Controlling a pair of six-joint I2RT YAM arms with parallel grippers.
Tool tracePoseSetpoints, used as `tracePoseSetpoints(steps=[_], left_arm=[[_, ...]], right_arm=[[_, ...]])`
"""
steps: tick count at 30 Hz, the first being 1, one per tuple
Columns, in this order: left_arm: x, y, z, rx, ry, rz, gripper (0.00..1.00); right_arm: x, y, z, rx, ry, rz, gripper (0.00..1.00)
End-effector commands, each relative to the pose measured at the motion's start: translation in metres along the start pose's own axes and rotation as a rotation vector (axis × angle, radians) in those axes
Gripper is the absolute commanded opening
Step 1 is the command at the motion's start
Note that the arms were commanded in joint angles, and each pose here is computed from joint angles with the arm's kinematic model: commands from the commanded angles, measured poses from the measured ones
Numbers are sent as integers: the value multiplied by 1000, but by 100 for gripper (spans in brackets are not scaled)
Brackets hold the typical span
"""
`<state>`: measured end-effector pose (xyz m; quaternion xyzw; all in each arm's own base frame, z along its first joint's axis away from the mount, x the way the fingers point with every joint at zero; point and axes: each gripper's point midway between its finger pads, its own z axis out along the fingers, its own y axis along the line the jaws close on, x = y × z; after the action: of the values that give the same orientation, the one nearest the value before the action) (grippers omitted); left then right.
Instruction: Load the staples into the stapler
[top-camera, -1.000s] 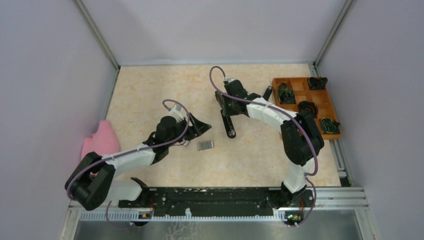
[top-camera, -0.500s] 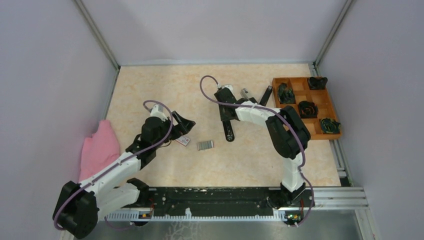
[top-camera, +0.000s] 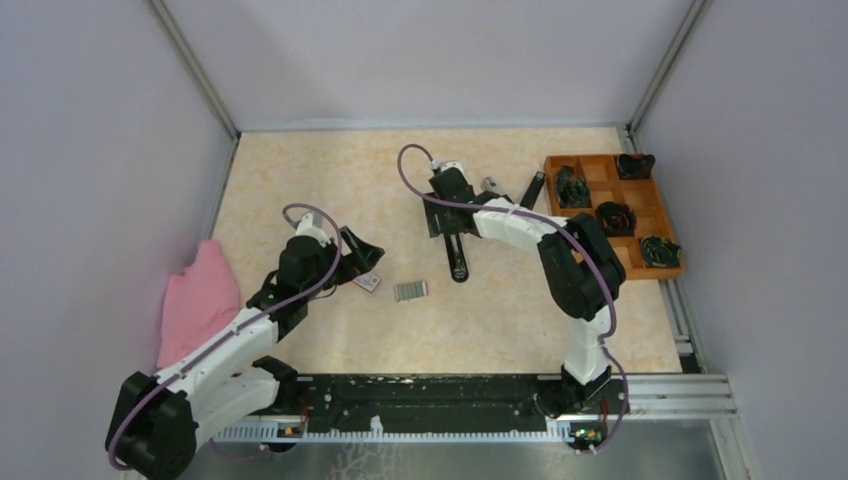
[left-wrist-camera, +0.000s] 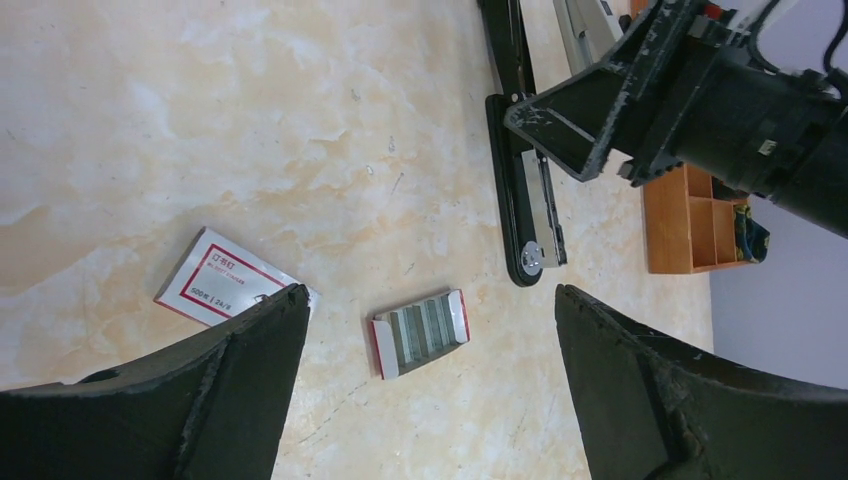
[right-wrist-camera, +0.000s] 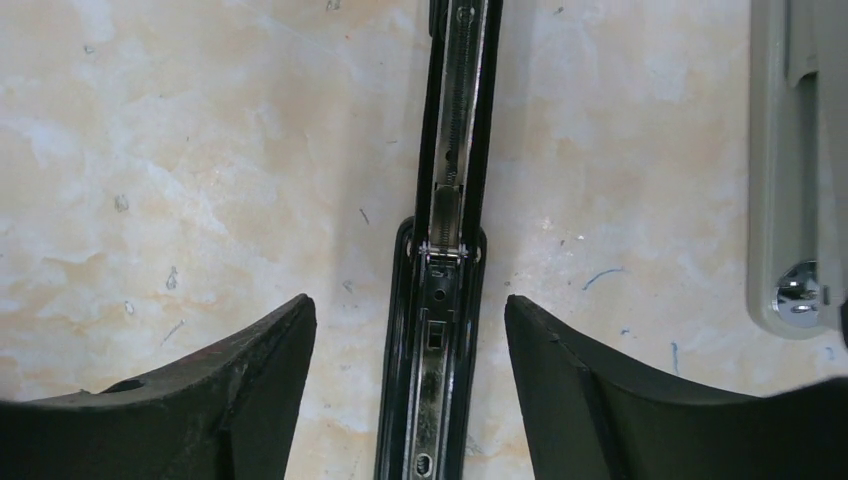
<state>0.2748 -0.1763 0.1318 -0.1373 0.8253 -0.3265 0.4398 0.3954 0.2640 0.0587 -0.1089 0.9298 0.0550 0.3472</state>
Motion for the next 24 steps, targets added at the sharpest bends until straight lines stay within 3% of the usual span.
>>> tracePoseSetpoints(steps=[1,14,24], left_arm=[[-3,2,-6,8,2,33,97],[11,9,-9,26,60,50,99],[15,3,-7,67,88,69,99]], right_arm=[[-59,-15,-43,-39,-125,-48,72],[-87,-125,-37,124,-145,-89,77],[-82,-144,6,85,-41,-125,71]])
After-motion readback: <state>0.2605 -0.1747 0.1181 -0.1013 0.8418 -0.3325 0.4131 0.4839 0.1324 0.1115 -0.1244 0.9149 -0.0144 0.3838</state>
